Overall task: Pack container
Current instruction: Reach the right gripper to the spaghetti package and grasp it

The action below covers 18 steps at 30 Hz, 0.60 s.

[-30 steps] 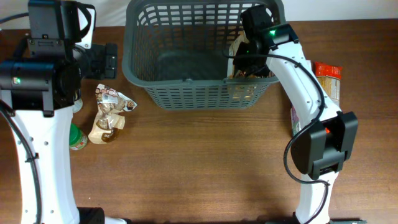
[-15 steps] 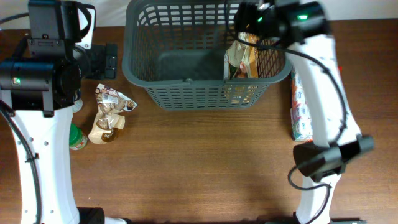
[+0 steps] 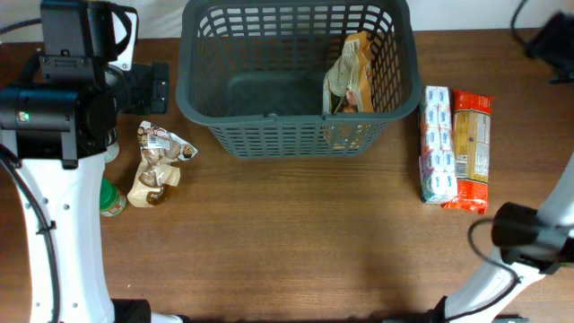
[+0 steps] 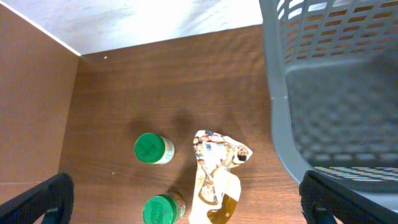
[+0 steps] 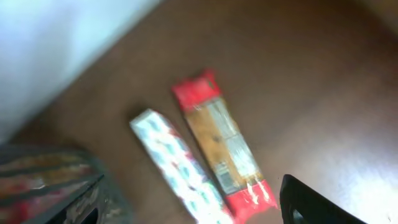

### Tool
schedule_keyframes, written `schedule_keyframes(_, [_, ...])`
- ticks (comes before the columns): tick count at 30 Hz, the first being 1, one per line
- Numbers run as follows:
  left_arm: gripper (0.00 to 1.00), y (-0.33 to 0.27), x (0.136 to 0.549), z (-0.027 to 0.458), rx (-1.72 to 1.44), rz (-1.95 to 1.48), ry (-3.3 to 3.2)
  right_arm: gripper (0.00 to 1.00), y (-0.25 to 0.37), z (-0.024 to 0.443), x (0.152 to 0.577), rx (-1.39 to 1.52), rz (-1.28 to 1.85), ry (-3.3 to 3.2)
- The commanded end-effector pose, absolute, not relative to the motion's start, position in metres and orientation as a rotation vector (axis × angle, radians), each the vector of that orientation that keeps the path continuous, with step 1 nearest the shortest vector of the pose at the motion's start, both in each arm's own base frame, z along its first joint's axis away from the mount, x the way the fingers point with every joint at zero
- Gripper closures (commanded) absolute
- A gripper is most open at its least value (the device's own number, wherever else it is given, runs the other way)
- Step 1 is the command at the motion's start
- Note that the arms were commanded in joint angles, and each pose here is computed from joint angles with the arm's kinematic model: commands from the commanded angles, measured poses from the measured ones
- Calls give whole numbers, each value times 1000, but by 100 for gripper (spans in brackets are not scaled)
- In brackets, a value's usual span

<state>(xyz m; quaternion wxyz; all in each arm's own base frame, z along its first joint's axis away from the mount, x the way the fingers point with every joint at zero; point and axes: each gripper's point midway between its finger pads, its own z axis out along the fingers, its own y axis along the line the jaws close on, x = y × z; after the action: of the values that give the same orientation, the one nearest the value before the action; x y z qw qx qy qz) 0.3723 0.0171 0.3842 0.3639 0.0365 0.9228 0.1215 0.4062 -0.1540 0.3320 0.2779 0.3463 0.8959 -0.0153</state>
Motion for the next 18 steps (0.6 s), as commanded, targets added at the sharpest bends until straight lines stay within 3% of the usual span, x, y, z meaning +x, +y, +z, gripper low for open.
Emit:
schedule_keyframes(1, [1, 20, 373, 384, 76, 318, 2374, 22, -165, 250, 405, 971, 22, 2646])
schedule_keyframes(4, [1, 20, 373, 384, 76, 318, 2374, 23, -157, 177, 404, 955, 99, 2806])
schedule_keyframes(8, [1, 20, 372, 384, 76, 318, 2377, 22, -154, 121, 397, 976, 111, 2879])
schedule_keyframes(18, [1, 20, 372, 384, 76, 318, 2377, 22, -149, 41, 374, 979, 68, 2955])
